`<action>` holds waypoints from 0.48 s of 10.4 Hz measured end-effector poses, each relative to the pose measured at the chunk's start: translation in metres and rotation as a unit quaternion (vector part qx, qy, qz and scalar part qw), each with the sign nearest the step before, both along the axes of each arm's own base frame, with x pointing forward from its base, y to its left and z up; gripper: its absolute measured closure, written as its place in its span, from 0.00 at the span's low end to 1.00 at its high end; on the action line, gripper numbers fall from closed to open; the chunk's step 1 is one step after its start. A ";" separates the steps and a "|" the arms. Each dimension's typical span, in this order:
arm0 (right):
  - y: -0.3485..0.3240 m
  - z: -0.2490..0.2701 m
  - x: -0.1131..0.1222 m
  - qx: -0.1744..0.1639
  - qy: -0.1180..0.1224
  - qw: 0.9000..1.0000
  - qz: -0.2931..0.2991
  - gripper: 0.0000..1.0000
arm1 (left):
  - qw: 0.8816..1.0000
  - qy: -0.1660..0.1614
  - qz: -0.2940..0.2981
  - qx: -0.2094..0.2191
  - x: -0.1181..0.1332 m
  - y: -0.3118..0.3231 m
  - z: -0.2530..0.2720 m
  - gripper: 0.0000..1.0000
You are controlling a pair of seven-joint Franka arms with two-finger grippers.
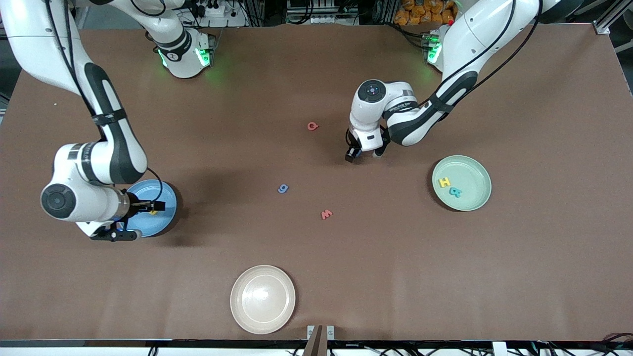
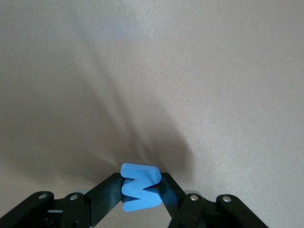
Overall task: Sort upper and lower case letters into plates
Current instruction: 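Drop the m on the blue plate while the left gripper grasps the blue M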
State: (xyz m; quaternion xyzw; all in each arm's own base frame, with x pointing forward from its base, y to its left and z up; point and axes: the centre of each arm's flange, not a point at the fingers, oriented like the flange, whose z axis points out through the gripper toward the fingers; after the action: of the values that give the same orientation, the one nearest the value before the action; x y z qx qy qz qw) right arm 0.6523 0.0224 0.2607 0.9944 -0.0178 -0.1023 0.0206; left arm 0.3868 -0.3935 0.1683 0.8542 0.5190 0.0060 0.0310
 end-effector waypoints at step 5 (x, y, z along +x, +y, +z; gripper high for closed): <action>0.095 0.001 -0.007 -0.002 -0.015 0.998 -0.057 0.00 | 1.000 -0.004 0.007 0.007 0.010 0.002 0.003 0.59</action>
State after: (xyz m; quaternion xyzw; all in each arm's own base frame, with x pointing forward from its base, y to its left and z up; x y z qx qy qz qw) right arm 0.6451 0.1174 0.2617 0.9931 -0.0750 -0.0888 0.0168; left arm 0.3968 -0.3911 0.1713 0.8508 0.5246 0.0136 0.0271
